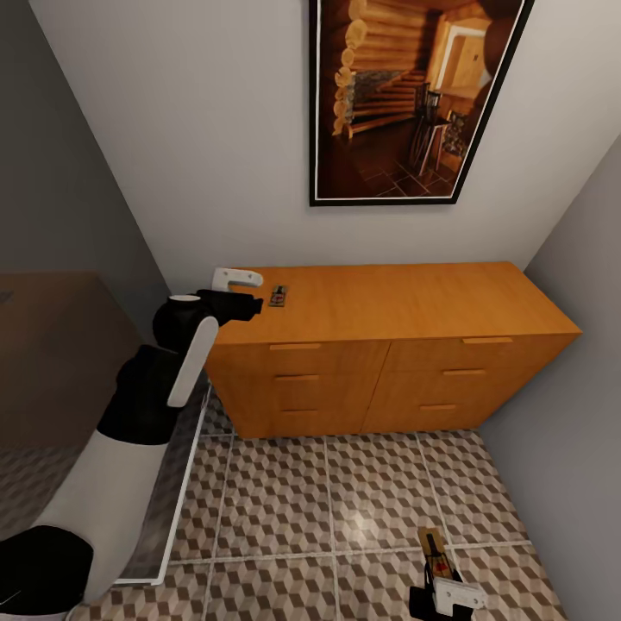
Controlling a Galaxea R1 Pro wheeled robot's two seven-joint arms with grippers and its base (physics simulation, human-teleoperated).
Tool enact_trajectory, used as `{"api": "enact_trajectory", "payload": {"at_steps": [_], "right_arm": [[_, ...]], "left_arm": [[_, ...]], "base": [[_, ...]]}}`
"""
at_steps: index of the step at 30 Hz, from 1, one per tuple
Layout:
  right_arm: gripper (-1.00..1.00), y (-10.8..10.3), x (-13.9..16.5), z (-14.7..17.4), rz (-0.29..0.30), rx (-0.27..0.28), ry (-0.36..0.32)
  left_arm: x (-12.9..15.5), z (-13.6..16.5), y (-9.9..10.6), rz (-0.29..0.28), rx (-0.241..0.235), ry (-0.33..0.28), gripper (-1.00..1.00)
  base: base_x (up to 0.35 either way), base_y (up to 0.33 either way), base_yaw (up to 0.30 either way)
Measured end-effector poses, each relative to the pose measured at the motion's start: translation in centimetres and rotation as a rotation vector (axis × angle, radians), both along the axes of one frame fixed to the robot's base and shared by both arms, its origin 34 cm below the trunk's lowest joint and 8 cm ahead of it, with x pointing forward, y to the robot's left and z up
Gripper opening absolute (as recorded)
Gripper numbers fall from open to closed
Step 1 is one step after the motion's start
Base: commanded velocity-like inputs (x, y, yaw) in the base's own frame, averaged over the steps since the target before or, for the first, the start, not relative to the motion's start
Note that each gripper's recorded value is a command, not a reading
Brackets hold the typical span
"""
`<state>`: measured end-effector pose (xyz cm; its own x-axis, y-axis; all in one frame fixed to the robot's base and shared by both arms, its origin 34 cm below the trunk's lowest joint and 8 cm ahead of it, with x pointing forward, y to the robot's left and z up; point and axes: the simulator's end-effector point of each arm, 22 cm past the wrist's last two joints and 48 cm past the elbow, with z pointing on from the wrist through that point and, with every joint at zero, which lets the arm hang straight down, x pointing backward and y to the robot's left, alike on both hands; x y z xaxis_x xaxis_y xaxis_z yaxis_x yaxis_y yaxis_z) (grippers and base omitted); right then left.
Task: Take the four mousetraps from the cabinet in the bathroom and place them on the bathroom floor. Make sure all four end up on the same floor surface, and ensure that at least two of them are either under or directly next to the same bathroom sink.
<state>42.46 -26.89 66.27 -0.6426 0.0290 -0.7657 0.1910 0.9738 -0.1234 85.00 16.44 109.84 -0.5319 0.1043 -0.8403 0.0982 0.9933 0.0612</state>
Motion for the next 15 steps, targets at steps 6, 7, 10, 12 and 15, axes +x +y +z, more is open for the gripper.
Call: {"api": "enact_trajectory", "payload": {"at_steps": [6, 7, 10, 12, 15], "right_arm": [[-1.00, 0.03, -0.01, -0.01, 0.001, 0.001, 0.000], [-1.00, 0.02, -0.02, -0.01, 0.001, 0.000, 0.001], [-1.00, 0.03, -0.01, -0.01, 0.001, 0.001, 0.000], [-1.00, 0.05, -0.01, -0.01, 0.002, 0.001, 0.001], [-1.00, 0.07, -0.01, -0.01, 0.003, 0.001, 0.000]], "left_arm": [[-0.01, 0.01, -0.21, 0.000, -0.007, 0.002, 1.00], [-0.01, 0.00, -0.22, 0.000, -0.008, 0.002, 1.00], [-0.01, -0.01, -0.23, 0.000, -0.008, 0.002, 1.00], [-0.01, -0.02, -0.22, 0.000, -0.008, 0.003, 1.00], [-0.01, -0.02, -0.21, 0.001, -0.008, 0.003, 1.00]], "base": [[0.000, 0.000, 0.000], [0.000, 0.000, 0.000], [0.000, 0.000, 0.000], [0.000, 0.000, 0.000], [0.000, 0.000, 0.000]]}}
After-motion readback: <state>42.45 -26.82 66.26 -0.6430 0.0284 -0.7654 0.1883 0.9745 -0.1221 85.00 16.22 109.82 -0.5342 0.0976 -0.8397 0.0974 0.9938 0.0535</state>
